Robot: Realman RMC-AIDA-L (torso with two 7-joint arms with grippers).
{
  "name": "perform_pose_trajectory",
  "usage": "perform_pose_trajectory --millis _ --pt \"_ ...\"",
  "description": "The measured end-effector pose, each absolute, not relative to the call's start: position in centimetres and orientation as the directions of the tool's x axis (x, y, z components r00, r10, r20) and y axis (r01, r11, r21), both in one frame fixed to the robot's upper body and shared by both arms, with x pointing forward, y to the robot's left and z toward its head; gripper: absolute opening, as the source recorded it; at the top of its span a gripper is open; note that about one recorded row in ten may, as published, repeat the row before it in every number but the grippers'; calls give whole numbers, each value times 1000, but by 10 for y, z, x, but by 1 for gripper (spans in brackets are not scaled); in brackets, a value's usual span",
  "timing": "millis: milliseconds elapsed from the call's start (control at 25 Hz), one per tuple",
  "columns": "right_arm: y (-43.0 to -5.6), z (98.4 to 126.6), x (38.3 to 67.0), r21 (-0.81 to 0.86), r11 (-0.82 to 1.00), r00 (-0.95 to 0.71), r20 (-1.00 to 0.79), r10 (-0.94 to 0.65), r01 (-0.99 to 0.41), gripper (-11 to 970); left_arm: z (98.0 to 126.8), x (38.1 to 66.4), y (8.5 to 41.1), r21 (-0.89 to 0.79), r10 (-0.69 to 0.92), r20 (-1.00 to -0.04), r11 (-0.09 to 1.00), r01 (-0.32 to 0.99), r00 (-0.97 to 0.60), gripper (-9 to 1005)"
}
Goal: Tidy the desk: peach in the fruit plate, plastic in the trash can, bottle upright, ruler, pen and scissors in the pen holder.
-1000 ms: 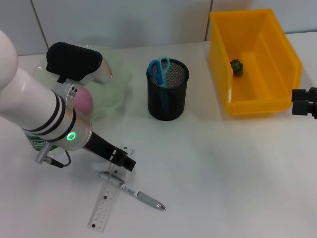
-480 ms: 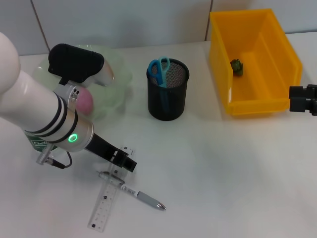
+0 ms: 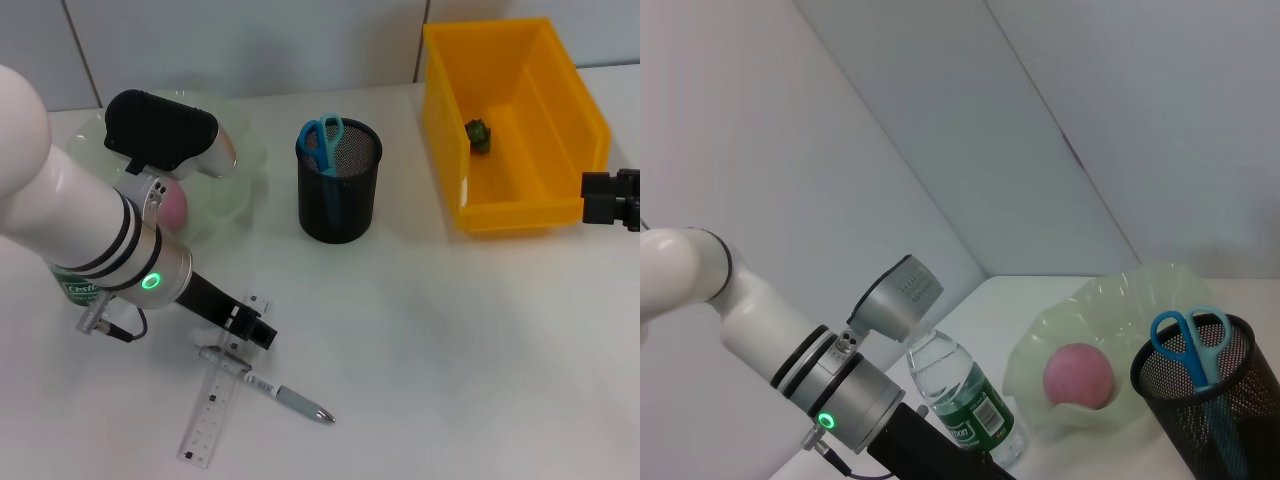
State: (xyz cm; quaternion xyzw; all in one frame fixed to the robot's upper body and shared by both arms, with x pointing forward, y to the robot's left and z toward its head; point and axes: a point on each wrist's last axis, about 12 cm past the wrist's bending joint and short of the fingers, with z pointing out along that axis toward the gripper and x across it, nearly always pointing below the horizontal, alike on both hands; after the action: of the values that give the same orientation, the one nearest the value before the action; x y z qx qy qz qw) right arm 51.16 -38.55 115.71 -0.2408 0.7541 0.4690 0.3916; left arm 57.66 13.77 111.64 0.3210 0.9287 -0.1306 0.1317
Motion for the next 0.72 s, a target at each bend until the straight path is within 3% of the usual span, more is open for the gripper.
perform_pose_trajectory --millis 720 --pt "-383 1157 511 525 431 -580 -815 5 -734 804 1114 575 137 -154 569 -323 757 635 -756 676"
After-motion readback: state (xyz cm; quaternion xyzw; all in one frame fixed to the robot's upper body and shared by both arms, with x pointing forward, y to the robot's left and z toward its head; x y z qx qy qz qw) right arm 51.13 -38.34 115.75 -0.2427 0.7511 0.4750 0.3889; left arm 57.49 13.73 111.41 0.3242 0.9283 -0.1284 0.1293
